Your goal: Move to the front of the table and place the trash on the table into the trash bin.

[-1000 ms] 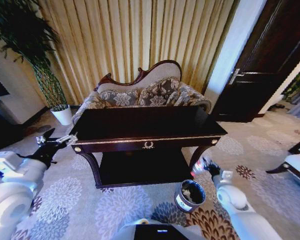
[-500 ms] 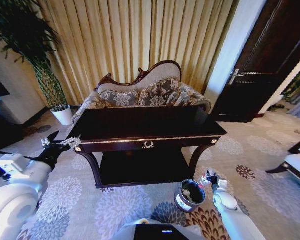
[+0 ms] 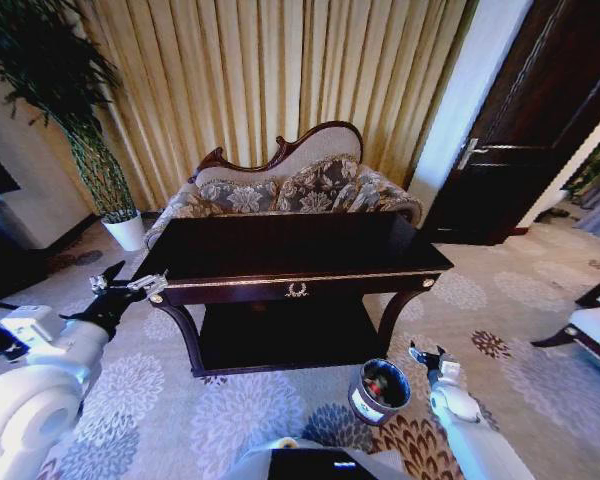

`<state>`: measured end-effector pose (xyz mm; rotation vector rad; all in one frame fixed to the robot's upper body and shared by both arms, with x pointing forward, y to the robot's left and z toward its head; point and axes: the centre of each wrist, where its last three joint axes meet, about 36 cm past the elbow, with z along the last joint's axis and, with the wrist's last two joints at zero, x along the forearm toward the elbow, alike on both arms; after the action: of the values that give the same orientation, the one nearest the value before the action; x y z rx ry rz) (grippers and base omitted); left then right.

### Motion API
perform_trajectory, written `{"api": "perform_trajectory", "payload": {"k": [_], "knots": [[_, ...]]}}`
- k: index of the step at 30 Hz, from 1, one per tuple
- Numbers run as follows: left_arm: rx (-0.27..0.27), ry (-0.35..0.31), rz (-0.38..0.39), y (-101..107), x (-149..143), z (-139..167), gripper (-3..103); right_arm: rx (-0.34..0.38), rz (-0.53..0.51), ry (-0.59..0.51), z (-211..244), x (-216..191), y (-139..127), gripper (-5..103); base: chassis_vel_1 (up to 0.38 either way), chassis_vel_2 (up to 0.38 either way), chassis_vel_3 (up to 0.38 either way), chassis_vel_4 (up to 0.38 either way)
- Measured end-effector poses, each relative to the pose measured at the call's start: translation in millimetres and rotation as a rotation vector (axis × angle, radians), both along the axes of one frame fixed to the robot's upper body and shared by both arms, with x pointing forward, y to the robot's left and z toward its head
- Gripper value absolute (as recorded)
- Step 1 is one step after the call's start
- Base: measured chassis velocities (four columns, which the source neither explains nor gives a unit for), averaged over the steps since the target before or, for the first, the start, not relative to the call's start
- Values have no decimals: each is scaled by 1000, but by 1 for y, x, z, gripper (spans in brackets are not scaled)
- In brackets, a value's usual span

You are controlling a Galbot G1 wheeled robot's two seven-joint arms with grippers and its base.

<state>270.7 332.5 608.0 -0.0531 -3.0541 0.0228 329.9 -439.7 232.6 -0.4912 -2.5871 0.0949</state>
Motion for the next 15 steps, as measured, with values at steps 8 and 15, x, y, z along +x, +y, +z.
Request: {"api": "perform_trajectory", "payload": {"k": [8, 15], "knots": [[-6, 8, 3, -1, -1, -2, 100, 82, 33, -52, 14, -8, 4, 100, 0, 0, 0, 0], [-9, 9, 4, -1, -1, -3, 100, 203, 183, -255, 89, -9, 31, 100, 0, 0, 0, 0]]}}
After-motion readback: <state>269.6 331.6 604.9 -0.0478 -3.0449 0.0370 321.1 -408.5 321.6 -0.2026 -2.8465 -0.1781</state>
